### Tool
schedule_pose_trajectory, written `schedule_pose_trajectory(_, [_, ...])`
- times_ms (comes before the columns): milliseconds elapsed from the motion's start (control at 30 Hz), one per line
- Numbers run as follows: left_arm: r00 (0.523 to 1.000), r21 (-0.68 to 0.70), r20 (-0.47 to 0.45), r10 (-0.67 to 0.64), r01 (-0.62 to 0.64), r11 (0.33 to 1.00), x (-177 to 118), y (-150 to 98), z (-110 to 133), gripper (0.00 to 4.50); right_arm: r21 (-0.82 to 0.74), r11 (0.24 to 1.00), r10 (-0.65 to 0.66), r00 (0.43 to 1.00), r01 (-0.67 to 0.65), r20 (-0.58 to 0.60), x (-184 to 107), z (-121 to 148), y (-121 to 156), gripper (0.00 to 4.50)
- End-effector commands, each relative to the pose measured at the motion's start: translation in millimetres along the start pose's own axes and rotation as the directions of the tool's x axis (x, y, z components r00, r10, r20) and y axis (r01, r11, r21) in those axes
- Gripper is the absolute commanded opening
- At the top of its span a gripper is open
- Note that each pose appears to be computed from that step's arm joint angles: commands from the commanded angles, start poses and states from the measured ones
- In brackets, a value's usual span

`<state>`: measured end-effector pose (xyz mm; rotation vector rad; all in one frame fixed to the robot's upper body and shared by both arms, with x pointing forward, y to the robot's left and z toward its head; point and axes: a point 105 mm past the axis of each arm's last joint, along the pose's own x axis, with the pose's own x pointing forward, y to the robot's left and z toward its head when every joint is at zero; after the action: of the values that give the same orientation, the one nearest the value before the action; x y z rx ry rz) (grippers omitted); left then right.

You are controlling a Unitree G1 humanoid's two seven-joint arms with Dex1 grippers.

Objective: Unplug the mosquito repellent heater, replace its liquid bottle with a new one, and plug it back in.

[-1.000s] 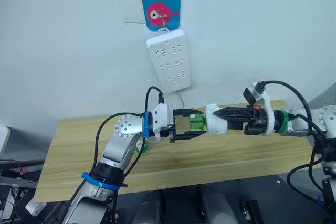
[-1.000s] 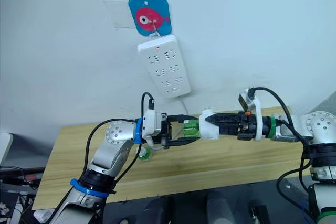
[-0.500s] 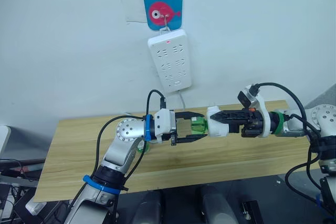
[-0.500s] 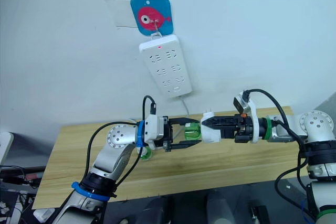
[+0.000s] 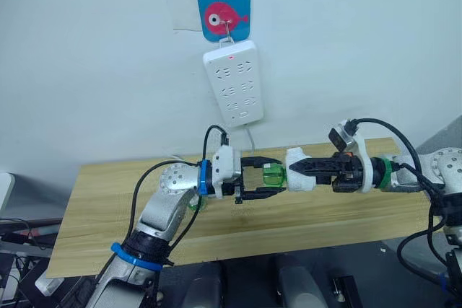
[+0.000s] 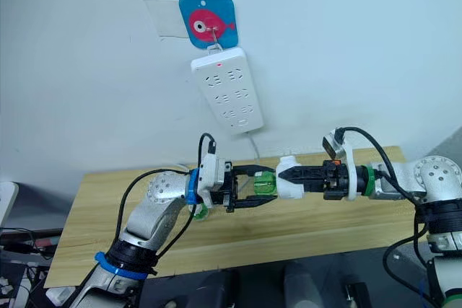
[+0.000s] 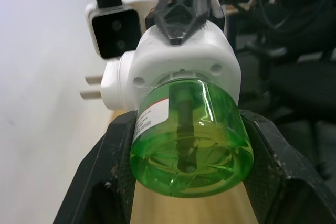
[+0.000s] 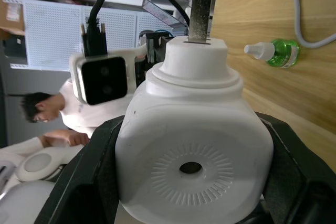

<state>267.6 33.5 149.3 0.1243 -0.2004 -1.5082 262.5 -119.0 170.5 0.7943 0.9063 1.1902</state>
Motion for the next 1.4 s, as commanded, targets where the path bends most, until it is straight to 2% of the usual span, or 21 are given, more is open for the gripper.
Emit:
schedule_pose_trajectory(33, [1.000, -0.436, -0.031, 0.000, -0.013, 0.900, -8, -2, -2, 2.27, -0.134, 0.991, 0.002, 0.999, -0.008, -0.041, 0, -4, 16, 3.01])
schedule_pose_trajectory(100, [0.996, -0.692, -0.067, 0.052, -0.084, 0.717, -16, 7, -13, 2.27, -0.150, 0.989, -0.010, 0.999, 0.005, -0.036, 0, -3, 12, 3.01])
schedule_pose_trajectory(167, [0.996, -0.859, -0.077, 0.044, -0.088, 0.505, -23, 8, -20, 2.27, -0.164, 0.986, -0.013, 0.999, 0.006, -0.044, 0, -4, 10, 3.01])
schedule_pose_trajectory(233, [0.999, -0.918, -0.041, 0.011, -0.042, 0.393, -26, 5, -16, 2.27, -0.167, 0.986, 0.000, 0.999, -0.009, -0.053, 1, -5, 10, 3.01])
schedule_pose_trajectory(367, [0.998, -0.958, -0.015, -0.061, 0.003, 0.288, -26, -1, -10, 2.27, -0.170, 0.985, 0.002, 0.998, -0.013, -0.062, 2, -7, 8, 3.01])
schedule_pose_trajectory(500, [0.996, -0.965, 0.005, -0.084, 0.027, 0.263, -25, -4, -5, 2.27, -0.163, 0.986, 0.011, 0.999, -0.019, -0.052, 1, -6, 8, 3.01])
schedule_pose_trajectory(567, [0.997, -0.962, 0.014, -0.079, 0.034, 0.270, -25, -4, -3, 2.98, -0.145, 0.989, 0.019, 0.999, -0.023, -0.029, 0, -2, 6, 3.01])
schedule_pose_trajectory(633, [0.997, -0.959, 0.024, -0.073, 0.044, 0.280, -25, -5, -1, 3.50, -0.131, 0.991, 0.022, 1.000, -0.025, -0.020, -1, -1, 5, 3.01])
schedule_pose_trajectory(700, [0.998, -0.947, 0.004, -0.068, 0.025, 0.319, -25, -6, 0, 4.16, -0.116, 0.993, 0.026, 1.000, -0.028, -0.012, -2, 0, 4, 3.01])
schedule_pose_trajectory(733, [0.996, -0.921, -0.027, -0.083, 0.007, 0.390, -27, -9, 0, 4.43, -0.108, 0.994, 0.029, 1.000, -0.030, -0.005, -4, 1, 4, 3.01])
schedule_pose_trajectory(900, [0.993, -0.744, -0.106, -0.048, -0.048, 0.666, -30, -6, 6, 4.47, -0.075, 0.997, 0.012, 1.000, -0.010, 0.026, -9, 8, -4, 3.01])
schedule_pose_trajectory(1000, [0.989, -0.444, -0.143, -0.038, -0.030, 0.895, -33, -10, 21, 4.47, -0.047, 0.999, -0.009, 0.999, 0.011, 0.047, -17, 13, -10, 3.01])
schedule_pose_trajectory(1067, [0.986, -0.215, -0.168, -0.023, -0.014, 0.977, -34, -13, 22, 4.47, -0.034, 0.999, -0.013, 0.999, 0.015, 0.051, -19, 15, -12, 3.01])
schedule_pose_trajectory(1133, [0.989, 0.055, -0.145, 0.033, -0.025, 0.998, -33, -9, 23, 4.47, -0.024, 1.000, 0.005, 0.999, -0.004, 0.048, -18, 16, -11, 3.01])
schedule_pose_trajectory(1200, [0.991, 0.216, -0.100, 0.086, -0.063, 0.974, -33, -3, 22, 4.47, -0.023, 0.999, 0.023, 0.999, -0.022, 0.042, -16, 17, -9, 3.01])
schedule_pose_trajectory(1267, [0.995, 0.372, -0.066, 0.078, -0.048, 0.927, -31, -5, 20, 4.47, -0.020, 0.999, 0.047, 0.998, -0.046, 0.029, -14, 17, -5, 3.01])
schedule_pose_trajectory(1400, [0.997, 0.469, -0.048, 0.060, -0.031, 0.883, -25, -4, 9, 4.47, -0.021, 0.997, 0.081, 0.997, -0.081, 0.002, -10, 15, 1, 3.01])
